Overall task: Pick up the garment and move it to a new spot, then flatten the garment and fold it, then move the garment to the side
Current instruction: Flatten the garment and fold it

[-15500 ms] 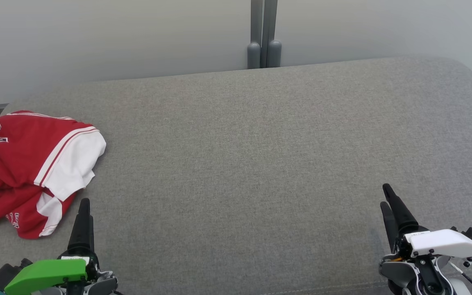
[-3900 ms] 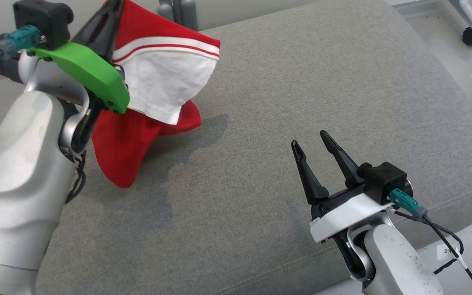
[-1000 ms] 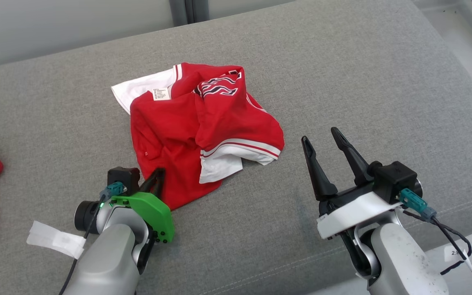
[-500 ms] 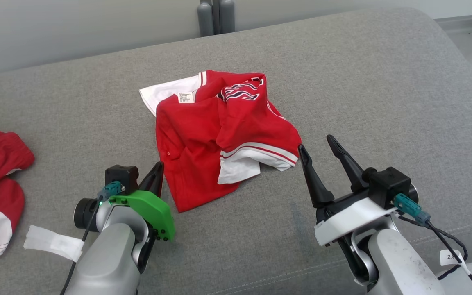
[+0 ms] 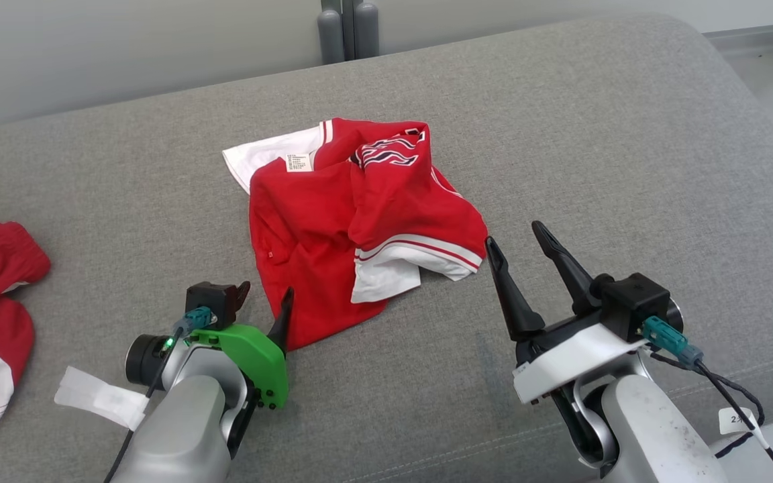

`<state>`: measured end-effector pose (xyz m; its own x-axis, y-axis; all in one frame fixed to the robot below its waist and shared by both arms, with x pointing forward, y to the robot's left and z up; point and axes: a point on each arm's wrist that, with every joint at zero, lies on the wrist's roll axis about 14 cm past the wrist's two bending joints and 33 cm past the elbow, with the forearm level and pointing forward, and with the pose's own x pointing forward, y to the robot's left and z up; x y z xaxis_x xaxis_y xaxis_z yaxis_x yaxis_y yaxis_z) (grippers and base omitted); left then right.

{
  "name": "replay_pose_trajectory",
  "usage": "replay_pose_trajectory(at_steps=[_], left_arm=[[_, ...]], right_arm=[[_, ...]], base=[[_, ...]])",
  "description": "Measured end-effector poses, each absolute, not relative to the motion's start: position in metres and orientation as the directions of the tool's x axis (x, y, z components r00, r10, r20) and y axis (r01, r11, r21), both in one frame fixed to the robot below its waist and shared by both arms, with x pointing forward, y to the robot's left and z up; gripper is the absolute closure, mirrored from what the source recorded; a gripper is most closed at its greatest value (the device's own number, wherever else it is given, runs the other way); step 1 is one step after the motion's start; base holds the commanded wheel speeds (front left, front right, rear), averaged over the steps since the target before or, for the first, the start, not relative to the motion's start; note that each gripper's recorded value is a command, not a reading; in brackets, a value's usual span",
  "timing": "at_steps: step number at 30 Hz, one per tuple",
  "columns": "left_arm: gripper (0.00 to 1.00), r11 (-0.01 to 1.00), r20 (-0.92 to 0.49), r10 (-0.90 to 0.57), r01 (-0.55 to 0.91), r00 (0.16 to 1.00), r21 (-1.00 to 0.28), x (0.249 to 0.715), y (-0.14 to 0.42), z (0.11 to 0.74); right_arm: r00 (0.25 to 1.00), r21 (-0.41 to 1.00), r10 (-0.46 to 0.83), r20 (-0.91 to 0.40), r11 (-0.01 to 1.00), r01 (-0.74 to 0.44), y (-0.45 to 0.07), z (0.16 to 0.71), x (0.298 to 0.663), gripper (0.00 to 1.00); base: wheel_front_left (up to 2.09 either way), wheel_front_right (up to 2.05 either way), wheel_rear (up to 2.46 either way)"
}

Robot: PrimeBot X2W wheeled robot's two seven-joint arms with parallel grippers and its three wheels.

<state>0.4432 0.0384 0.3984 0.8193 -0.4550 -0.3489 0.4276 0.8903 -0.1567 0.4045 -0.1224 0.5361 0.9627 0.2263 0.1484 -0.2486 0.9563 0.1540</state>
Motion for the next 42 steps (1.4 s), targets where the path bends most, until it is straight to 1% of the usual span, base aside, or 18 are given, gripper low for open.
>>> replay_pose_trajectory(at_steps=[10, 17, 18, 19, 20, 26, 32, 42], left_arm=[[0.0, 0.877, -0.407, -0.471, 0.463, 0.783, -0.126, 0.451, 0.03, 0.384], [0.0, 0.86, -0.482, -0.482, 0.5, 0.732, -0.101, 0.45, 0.023, 0.367], [0.33, 0.857, -0.482, -0.486, 0.505, 0.729, -0.1, 0.451, 0.022, 0.367], [0.76, 0.855, -0.483, -0.489, 0.508, 0.727, -0.101, 0.451, 0.02, 0.367], [1.0, 0.855, -0.483, -0.489, 0.508, 0.727, -0.101, 0.451, 0.02, 0.367], [1.0, 0.854, -0.469, -0.492, 0.512, 0.734, -0.095, 0.452, 0.02, 0.371], [1.0, 0.866, -0.443, -0.479, 0.491, 0.758, -0.097, 0.449, 0.028, 0.38], [1.0, 0.905, -0.337, -0.421, 0.416, 0.842, -0.091, 0.454, 0.058, 0.417]], right_arm=[[0.972, 0.152, 0.199, 0.124, 0.964, -0.216, -0.133, 0.528, 0.406, 0.0], [0.978, 0.15, 0.178, 0.111, 0.97, -0.193, -0.141, 0.524, 0.406, 0.0], [0.978, 0.149, 0.176, 0.11, 0.97, -0.191, -0.142, 0.524, 0.406, 0.0], [0.979, 0.149, 0.173, 0.109, 0.971, -0.189, -0.143, 0.523, 0.406, 0.0], [0.979, 0.149, 0.173, 0.109, 0.971, -0.189, -0.143, 0.523, 0.406, 0.0], [0.978, 0.148, 0.171, 0.115, 0.971, -0.188, -0.143, 0.525, 0.407, 0.0], [0.972, 0.154, 0.2, 0.124, 0.964, -0.218, -0.132, 0.527, 0.407, 0.0], [0.953, 0.175, 0.273, 0.135, 0.94, -0.294, -0.103, 0.528, 0.405, 0.0]], base=[[0.0, 0.0, 0.0], [0.0, 0.0, 0.0], [0.0, 0.0, 0.0], [0.0, 0.0, 0.0], [0.0, 0.0, 0.0], [0.0, 0.0, 0.0], [0.0, 0.0, 0.0], [0.0, 0.0, 0.0]])
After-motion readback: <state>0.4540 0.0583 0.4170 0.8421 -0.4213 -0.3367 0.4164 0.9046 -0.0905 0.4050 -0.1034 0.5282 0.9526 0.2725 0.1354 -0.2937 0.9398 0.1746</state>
